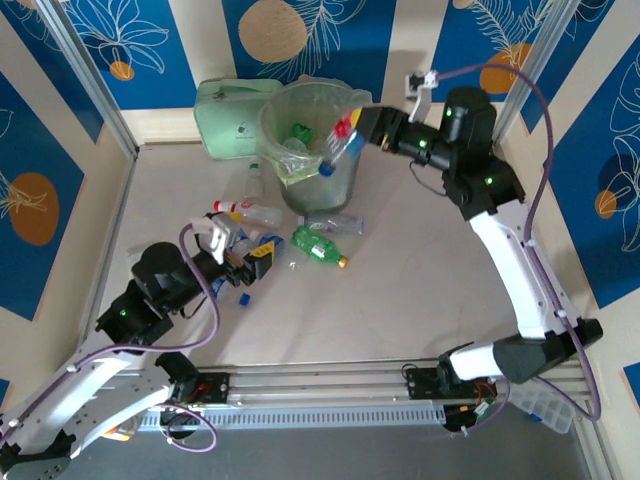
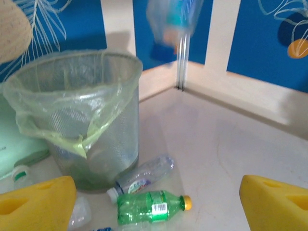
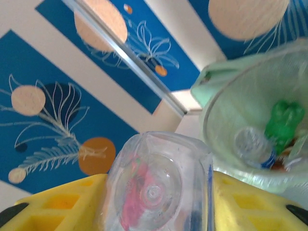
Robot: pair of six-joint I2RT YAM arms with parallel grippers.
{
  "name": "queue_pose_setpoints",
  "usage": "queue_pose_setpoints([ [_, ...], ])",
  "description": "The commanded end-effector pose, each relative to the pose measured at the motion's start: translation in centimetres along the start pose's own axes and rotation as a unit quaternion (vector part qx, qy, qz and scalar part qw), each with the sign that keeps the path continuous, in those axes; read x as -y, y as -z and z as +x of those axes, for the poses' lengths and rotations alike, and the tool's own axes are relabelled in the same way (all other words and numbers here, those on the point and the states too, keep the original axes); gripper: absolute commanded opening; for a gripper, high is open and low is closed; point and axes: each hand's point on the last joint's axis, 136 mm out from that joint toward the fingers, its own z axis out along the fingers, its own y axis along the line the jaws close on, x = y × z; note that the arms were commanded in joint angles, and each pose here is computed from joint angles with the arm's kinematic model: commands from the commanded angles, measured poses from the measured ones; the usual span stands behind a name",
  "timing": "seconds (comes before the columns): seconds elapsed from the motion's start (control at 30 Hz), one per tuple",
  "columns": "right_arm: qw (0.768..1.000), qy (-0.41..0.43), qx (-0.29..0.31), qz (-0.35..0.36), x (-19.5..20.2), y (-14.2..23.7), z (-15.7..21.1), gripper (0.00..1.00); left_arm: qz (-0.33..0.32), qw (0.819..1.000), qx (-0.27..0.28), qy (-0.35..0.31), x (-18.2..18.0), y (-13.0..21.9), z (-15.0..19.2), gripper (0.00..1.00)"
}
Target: Put the plastic bottles in the bin
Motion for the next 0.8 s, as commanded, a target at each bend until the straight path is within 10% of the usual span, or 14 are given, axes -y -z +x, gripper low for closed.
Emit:
queue_pose_setpoints([
  [0.0,1.0,0.007,0.003,0.016,1.4,-1.5,-2.2,0.49,-0.039,0.999,0.02,0.006,-1.2,-0.3,-0.4,0.84],
  [0.23,0.997,0.031,0.003,0.074,5.3,-7.3,-4.5,0.49,-0.082,0.996,0.023,0.009,-2.8,1.0,-0.4,0.82],
  [0.77,0.965,0.056,-0.135,0.216,16.5,-17.1,4.5,0.54,-0.15,0.987,0.035,0.036,-5.1,3.5,-1.2,0.81],
])
